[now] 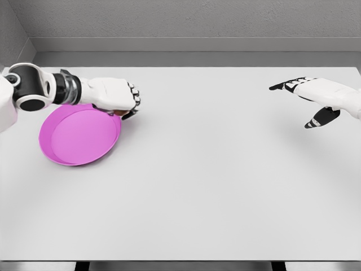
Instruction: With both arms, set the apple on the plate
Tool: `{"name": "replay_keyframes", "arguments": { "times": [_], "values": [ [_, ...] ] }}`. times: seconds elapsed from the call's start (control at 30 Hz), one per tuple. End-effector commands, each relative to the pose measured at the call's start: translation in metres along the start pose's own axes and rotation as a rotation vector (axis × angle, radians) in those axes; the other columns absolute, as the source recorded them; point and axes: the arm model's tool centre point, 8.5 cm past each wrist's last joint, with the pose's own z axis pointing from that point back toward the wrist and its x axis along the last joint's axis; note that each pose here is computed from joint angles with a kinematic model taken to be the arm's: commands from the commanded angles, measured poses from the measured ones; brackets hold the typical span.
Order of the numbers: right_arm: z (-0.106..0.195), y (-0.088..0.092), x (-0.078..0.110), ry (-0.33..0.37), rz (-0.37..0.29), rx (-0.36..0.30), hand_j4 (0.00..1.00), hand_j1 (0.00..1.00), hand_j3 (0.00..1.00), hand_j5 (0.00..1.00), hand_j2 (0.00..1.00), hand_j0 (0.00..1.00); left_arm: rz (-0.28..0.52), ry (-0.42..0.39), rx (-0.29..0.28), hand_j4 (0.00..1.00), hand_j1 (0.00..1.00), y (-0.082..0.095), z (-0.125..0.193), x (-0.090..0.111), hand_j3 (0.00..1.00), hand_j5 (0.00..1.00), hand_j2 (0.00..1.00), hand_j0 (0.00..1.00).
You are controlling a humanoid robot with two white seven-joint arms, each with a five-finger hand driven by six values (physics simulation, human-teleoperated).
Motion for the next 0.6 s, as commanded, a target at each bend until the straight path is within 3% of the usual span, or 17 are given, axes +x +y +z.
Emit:
{"name": "replay_keyframes", "arguments": {
  "times": [0.0,0.27,0.57],
  "values": [
    [0.0,0.0,0.0,0.0,-0.001,-0.001,1.0,1.0,1.0,1.0,1.0,1.0,0.024,0.029,0.01,0.25,0.25,-0.002,0.024,-0.008,0.25,0.25,0.25,0.25],
    [0.0,0.0,0.0,0.0,-0.001,-0.001,1.0,1.0,1.0,1.0,1.0,1.0,0.081,0.069,-0.048,0.27,0.27,-0.043,0.05,-0.01,0.27,0.27,0.27,0.27],
    [0.0,0.0,0.0,0.0,-0.001,-0.001,1.0,1.0,1.0,1.0,1.0,1.0,0.1,0.067,-0.063,0.29,0.29,-0.052,0.044,-0.009,0.29,0.29,0.29,0.29]
  ]
}}
